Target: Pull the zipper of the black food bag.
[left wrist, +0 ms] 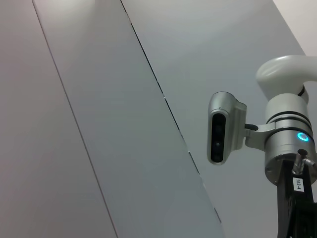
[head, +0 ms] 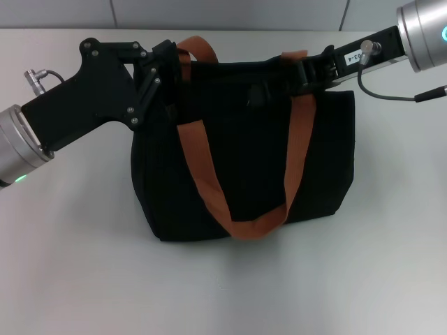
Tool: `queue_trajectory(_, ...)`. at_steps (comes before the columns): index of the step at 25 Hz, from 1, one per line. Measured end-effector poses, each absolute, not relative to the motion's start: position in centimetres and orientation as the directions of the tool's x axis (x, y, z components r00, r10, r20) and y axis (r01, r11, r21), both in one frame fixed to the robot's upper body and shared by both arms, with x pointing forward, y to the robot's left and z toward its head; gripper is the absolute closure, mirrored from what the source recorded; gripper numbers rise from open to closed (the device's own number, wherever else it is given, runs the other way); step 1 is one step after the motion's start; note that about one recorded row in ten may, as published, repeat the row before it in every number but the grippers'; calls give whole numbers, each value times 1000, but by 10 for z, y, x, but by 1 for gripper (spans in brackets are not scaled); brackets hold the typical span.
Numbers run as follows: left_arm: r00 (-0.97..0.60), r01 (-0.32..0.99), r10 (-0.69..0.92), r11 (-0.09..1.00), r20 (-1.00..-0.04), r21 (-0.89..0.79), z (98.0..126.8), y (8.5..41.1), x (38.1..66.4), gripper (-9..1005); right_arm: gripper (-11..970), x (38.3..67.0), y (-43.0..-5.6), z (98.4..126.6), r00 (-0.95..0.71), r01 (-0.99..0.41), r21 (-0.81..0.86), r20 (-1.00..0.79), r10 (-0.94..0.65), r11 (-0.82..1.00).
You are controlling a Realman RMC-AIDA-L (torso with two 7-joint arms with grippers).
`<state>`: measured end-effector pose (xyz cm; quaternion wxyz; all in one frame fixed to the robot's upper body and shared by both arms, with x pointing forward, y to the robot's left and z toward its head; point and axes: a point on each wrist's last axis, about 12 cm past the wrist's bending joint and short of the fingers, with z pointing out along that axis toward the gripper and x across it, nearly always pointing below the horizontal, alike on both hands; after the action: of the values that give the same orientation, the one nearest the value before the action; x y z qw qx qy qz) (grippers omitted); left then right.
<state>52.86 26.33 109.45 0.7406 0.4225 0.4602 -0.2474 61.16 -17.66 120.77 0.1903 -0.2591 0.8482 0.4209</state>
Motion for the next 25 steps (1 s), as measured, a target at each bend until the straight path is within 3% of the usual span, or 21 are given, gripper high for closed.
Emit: queue_trajectory(25, 466, 757, 7, 513, -885, 403, 1096, 263, 526, 941, 731, 617, -185, 1210, -800, -582, 591, -539, -263, 559)
